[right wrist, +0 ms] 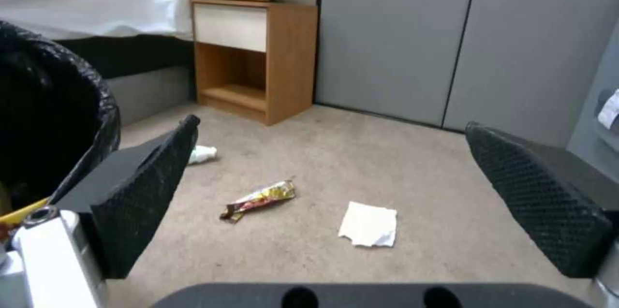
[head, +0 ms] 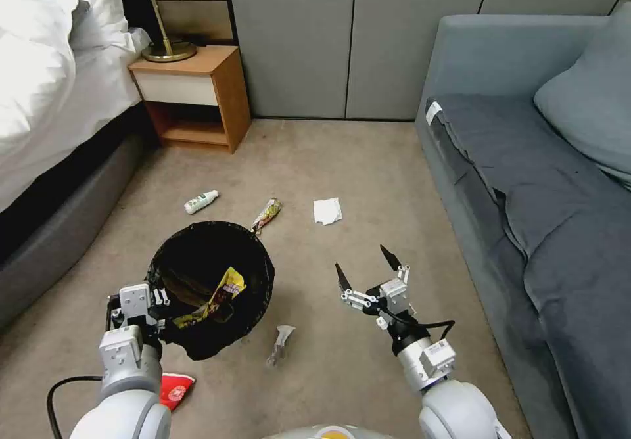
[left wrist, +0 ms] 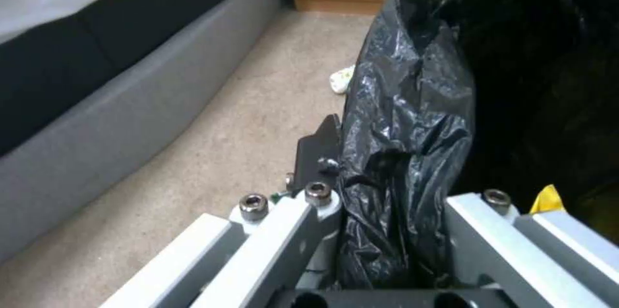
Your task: Pick up the trash bin, then pick up the garbage from the floor and place it into the trash bin.
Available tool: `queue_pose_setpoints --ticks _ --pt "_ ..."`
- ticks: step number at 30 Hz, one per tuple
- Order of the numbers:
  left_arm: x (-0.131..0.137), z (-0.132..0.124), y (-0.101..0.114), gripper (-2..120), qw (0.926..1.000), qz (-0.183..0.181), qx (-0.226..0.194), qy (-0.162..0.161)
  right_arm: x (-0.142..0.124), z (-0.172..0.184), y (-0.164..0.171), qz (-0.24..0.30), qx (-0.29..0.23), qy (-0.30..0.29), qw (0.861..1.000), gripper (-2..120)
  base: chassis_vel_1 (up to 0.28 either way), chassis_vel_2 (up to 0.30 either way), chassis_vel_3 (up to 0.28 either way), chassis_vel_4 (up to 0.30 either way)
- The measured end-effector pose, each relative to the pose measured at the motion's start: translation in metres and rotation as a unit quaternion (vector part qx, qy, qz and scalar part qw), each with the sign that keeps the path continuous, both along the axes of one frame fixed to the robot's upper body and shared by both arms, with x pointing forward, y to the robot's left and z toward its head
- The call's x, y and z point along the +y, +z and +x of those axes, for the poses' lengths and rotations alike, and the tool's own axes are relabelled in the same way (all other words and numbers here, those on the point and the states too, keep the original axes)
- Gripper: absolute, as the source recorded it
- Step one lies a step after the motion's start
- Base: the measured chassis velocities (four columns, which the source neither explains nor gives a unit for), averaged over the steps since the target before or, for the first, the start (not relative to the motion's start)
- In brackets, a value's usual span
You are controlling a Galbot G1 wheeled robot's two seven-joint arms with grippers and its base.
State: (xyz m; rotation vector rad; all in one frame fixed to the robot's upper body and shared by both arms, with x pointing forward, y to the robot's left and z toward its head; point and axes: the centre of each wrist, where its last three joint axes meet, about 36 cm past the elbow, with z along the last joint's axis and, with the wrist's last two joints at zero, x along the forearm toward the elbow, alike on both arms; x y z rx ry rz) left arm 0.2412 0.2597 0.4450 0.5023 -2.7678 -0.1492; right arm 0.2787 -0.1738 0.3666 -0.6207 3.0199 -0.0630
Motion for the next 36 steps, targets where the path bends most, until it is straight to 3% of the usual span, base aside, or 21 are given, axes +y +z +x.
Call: queue_pose_setpoints --ticks 18,36 --pt "-0.0024 0.0022 -0.0007 3 1.0000 -0.004 -0.001 -0.003 -0.0048 0.0045 0.0034 0.003 0.000 -0.005 1.000 100 0.011 0.011 0.011 0.012" --pt "-0.0038 0.0033 -0.0047 3 1.0000 -0.004 0.004 -0.006 -0.0088 0.0094 0.0069 0.000 0.000 -0.006 1.000 100 0.096 0.090 0.094 0.099"
